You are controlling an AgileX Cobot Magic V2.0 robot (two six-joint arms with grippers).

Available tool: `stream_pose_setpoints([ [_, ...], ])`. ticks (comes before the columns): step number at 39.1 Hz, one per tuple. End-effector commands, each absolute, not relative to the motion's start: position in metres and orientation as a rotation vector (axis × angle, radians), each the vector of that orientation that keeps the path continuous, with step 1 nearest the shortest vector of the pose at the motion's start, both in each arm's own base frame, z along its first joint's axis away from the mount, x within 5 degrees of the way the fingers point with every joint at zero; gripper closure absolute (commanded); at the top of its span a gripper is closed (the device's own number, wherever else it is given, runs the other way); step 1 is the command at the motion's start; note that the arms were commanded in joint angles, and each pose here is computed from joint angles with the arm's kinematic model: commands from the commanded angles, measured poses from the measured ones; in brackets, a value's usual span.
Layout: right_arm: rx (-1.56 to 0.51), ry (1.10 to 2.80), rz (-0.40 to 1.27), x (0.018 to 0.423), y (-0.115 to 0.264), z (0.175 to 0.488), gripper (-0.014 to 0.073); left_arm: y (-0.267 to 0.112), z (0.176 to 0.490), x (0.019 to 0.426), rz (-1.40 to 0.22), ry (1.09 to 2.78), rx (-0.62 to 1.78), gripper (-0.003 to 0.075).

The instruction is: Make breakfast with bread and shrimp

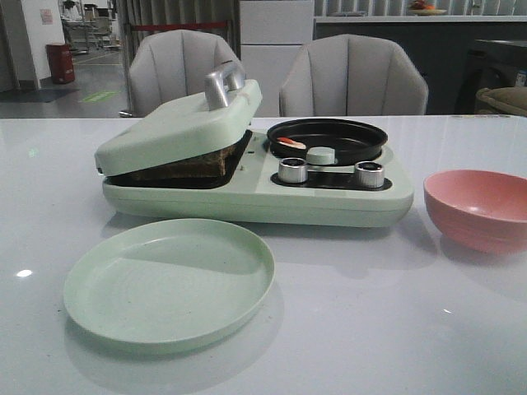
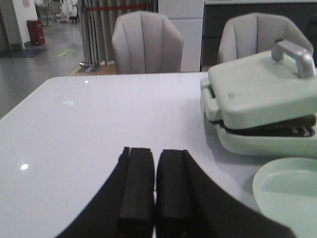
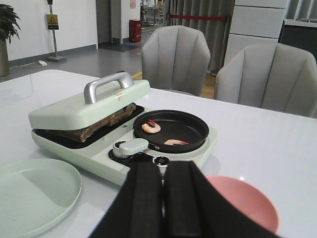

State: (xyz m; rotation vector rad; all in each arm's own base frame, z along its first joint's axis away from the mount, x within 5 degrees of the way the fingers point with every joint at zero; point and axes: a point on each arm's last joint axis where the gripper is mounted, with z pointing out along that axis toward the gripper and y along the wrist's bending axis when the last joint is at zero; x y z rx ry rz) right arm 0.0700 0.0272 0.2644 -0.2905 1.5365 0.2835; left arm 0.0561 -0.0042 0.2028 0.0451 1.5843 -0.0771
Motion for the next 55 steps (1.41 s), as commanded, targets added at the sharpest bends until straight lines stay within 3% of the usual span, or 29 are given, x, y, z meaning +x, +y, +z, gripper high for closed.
stream_pose_setpoints([
  [1, -0.255, 1.444, 0.271, 0.070, 0.025, 0.280, 0.0426, -0.005, 0.204, 0.056, -0.116, 1.505, 0.014, 0.0606],
  [44, -0.251, 1.450, 0.267, 0.071, 0.024, 0.274, 0.0426, -0.005, 0.203, 0.056, -0.116, 1.512, 0.014, 0.0606],
  [55, -0.224, 1.364, 0.103, 0.062, 0.014, 0.256, 0.0426, -0.005, 0.203, 0.056, -0.116, 1.512, 0.014, 0.0606],
])
